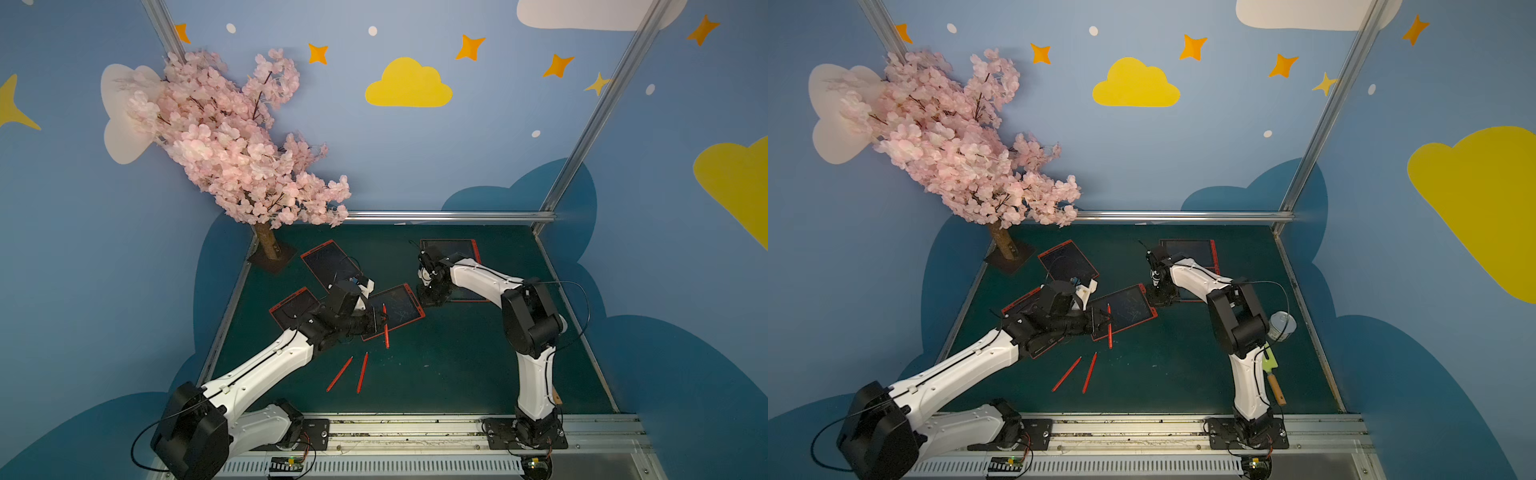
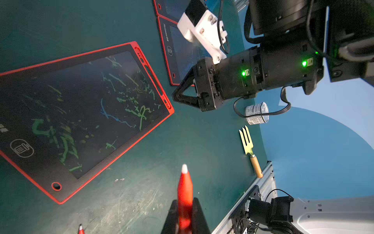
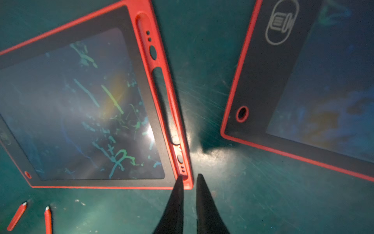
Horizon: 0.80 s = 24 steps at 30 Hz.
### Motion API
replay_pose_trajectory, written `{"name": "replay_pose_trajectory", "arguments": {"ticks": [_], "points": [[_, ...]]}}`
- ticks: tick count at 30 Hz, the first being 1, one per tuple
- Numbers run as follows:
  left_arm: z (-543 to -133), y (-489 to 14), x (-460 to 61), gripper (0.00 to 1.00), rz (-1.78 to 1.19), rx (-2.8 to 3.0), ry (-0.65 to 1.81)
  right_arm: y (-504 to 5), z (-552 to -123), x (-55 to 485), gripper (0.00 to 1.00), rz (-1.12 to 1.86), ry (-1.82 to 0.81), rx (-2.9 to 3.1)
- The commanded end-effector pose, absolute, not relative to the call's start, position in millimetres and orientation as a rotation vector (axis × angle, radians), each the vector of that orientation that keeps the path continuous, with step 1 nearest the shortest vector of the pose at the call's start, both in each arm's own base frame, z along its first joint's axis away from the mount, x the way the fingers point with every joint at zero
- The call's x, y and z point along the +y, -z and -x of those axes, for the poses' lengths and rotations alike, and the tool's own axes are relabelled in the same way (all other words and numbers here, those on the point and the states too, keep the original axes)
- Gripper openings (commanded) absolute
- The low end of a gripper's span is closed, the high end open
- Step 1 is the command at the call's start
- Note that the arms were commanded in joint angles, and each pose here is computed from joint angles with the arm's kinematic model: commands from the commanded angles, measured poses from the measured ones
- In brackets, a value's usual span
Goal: Place the stylus back onto the writing tablet
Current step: Move the writing tablet to the center of the board.
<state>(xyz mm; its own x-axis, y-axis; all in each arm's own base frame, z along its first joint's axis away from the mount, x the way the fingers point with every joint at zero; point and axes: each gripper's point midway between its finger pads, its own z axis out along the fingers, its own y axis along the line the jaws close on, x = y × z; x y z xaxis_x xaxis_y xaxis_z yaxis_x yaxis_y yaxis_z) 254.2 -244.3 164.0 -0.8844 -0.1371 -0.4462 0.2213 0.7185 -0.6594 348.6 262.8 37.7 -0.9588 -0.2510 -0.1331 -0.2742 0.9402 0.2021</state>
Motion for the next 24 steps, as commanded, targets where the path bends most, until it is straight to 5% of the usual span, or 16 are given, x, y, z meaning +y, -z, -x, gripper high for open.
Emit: {"name": "replay_pose_trajectory", "arguments": {"ticks": [1,24], "points": [[-258,-168,-248,0.11,-0.067,2.429,1.055,-32,-346,263,0.15,0.444,-0.282,3.016],[-258,-171,-249,0.11,-0.056,2.412,1.072,-11,-336,268,0.12,0.507,-0.198,3.056]]}}
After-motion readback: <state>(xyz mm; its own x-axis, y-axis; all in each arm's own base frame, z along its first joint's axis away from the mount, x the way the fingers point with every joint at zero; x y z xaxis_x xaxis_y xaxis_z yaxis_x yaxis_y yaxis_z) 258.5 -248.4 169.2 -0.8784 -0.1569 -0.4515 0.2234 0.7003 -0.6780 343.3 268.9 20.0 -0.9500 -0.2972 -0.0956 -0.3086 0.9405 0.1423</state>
